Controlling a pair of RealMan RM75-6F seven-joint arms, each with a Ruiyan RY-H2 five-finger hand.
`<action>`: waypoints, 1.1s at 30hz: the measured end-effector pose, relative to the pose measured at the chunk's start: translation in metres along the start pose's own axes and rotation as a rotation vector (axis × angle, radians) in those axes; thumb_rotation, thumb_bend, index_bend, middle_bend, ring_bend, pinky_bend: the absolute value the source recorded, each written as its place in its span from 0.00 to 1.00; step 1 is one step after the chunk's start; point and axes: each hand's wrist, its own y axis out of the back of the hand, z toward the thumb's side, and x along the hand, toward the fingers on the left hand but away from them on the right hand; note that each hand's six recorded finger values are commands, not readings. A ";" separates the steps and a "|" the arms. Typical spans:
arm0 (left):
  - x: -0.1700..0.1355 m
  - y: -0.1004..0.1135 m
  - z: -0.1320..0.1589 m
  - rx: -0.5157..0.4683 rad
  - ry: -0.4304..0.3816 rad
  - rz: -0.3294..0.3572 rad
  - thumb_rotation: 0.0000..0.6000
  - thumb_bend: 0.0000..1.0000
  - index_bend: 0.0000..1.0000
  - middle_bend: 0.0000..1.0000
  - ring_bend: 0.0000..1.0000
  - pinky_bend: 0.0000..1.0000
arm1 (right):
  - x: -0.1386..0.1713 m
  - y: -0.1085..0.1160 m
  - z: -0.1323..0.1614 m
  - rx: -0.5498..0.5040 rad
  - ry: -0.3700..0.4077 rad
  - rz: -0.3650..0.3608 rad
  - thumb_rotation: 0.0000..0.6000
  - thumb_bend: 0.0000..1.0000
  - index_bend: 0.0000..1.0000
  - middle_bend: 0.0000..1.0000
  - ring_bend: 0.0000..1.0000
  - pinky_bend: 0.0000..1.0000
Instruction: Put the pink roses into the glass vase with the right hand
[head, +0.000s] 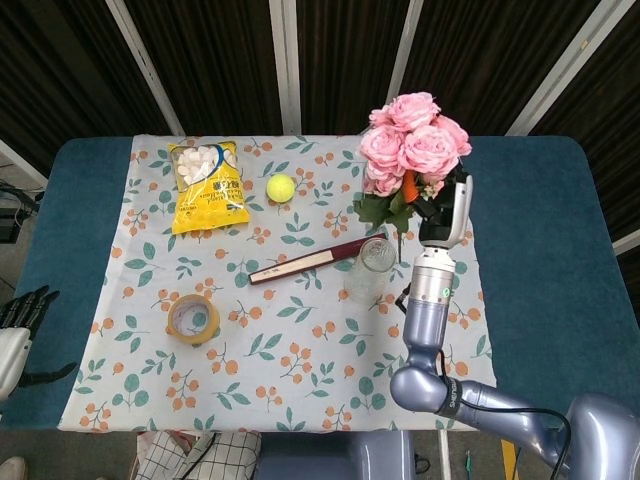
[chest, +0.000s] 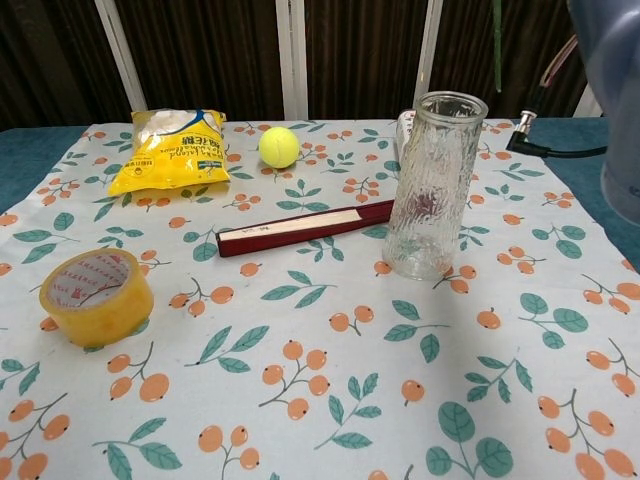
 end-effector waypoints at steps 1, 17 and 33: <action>0.000 0.000 0.000 -0.001 0.000 -0.001 1.00 0.00 0.00 0.00 0.00 0.00 | -0.001 -0.003 -0.001 -0.005 -0.001 0.001 1.00 0.40 0.46 0.51 0.51 0.40; 0.000 0.000 -0.002 -0.015 0.006 -0.015 1.00 0.00 0.00 0.00 0.00 0.00 | -0.005 -0.017 -0.025 -0.017 -0.051 -0.021 1.00 0.40 0.46 0.51 0.50 0.40; 0.000 0.000 -0.001 -0.011 0.005 -0.014 1.00 0.00 0.00 0.00 0.00 0.00 | 0.008 0.000 -0.045 -0.014 -0.107 -0.048 1.00 0.40 0.45 0.51 0.50 0.40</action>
